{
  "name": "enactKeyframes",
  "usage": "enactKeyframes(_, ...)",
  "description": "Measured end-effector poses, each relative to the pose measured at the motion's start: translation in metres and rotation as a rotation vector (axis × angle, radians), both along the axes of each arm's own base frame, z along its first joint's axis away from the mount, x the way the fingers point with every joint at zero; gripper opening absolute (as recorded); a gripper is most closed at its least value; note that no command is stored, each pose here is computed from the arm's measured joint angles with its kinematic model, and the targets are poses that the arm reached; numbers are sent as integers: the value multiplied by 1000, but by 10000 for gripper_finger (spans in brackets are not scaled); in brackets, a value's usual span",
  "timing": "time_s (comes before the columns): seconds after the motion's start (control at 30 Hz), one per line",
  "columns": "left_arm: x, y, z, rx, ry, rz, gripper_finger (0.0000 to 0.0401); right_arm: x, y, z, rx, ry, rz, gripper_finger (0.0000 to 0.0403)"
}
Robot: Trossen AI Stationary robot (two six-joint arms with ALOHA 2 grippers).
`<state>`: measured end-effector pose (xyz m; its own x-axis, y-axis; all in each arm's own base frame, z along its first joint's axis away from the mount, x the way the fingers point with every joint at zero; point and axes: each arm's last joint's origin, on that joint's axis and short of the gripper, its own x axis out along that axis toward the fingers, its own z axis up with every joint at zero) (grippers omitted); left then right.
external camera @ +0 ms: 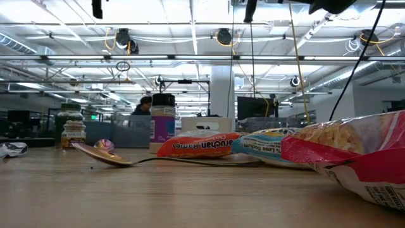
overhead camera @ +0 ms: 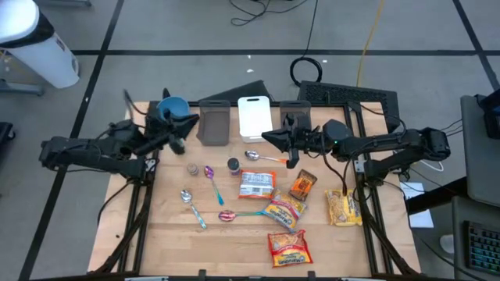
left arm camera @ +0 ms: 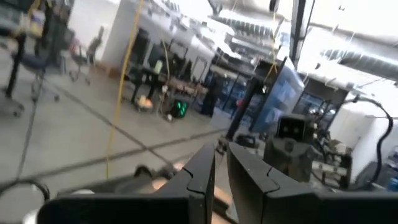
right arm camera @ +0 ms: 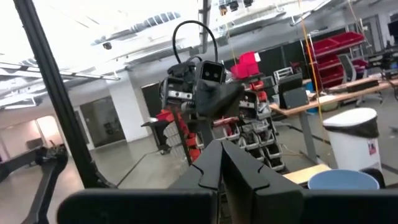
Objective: Pick & Place Food Item
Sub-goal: Put the green seasoning bottle into the white bin
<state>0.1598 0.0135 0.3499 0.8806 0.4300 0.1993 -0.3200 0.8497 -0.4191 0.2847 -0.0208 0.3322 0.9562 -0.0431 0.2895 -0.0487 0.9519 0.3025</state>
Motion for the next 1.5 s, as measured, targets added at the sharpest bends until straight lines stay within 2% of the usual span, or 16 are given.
enactKeyframes(0.17,9,2,-5,-52,3,-70,69,0,-2,-2,43,19,13,4)
enactKeyframes(0.33,11,4,-6,-83,0,-152,133,1,-2,-5,73,53,87,16)
enactKeyframes(0.43,12,6,-11,-110,39,-181,179,1,-4,-7,123,80,134,52)
enactKeyframes(0.53,12,7,-14,-94,87,-194,216,2,-5,-11,160,120,141,103)
enactKeyframes(0.7,8,11,-22,-98,174,-176,244,2,-5,-11,162,123,135,184)
enactKeyframes(0.9,-11,19,-19,-130,311,-42,235,2,-5,-9,149,100,136,234)
enactKeyframes(1.13,-47,19,-11,-204,651,127,200,4,-8,-11,166,95,55,246)
enactKeyframes(1.23,-57,19,-15,-288,715,229,186,6,-10,-15,150,110,44,246)
enactKeyframes(1.4,-66,20,-27,-502,713,387,166,6,-11,-17,151,125,38,247)
enactKeyframes(1.5,-64,20,-32,-560,753,425,157,8,-12,-20,153,147,35,247)
